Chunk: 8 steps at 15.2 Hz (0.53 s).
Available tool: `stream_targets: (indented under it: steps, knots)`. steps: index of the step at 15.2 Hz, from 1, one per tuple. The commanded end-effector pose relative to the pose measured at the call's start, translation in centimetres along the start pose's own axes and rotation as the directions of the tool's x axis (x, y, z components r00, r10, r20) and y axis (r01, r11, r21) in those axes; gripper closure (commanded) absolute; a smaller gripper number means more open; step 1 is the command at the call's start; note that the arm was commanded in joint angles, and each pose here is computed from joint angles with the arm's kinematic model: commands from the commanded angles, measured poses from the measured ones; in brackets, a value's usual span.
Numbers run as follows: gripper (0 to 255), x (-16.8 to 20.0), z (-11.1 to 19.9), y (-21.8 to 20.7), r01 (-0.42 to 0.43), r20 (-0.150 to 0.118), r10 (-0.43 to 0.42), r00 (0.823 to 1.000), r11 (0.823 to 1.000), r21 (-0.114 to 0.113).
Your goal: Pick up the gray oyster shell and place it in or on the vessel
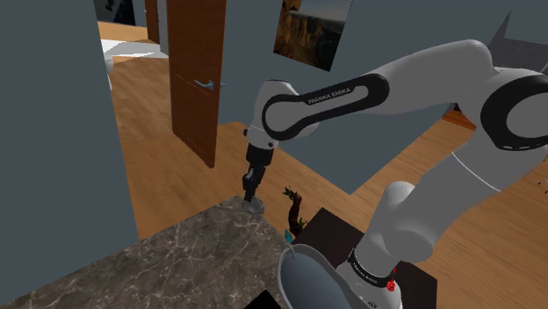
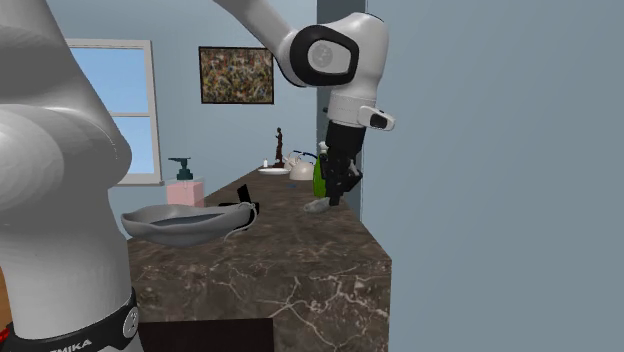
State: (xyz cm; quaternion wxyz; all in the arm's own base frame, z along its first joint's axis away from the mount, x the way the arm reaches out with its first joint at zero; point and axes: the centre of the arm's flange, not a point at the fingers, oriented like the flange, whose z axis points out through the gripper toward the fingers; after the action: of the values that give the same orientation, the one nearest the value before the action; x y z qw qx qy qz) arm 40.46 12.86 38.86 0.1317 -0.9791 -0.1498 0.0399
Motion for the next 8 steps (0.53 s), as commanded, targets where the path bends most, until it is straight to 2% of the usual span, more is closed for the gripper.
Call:
stream_targets:
  steps: [1,8]
  knots:
    - [255,-0.1,-1.0,-0.3,0.0,0.0,0.0,1.0,1.0,0.0]
    - [255,-0.3,-4.6,-1.2,0.0,0.0,0.0,1.0,1.0,0.0]
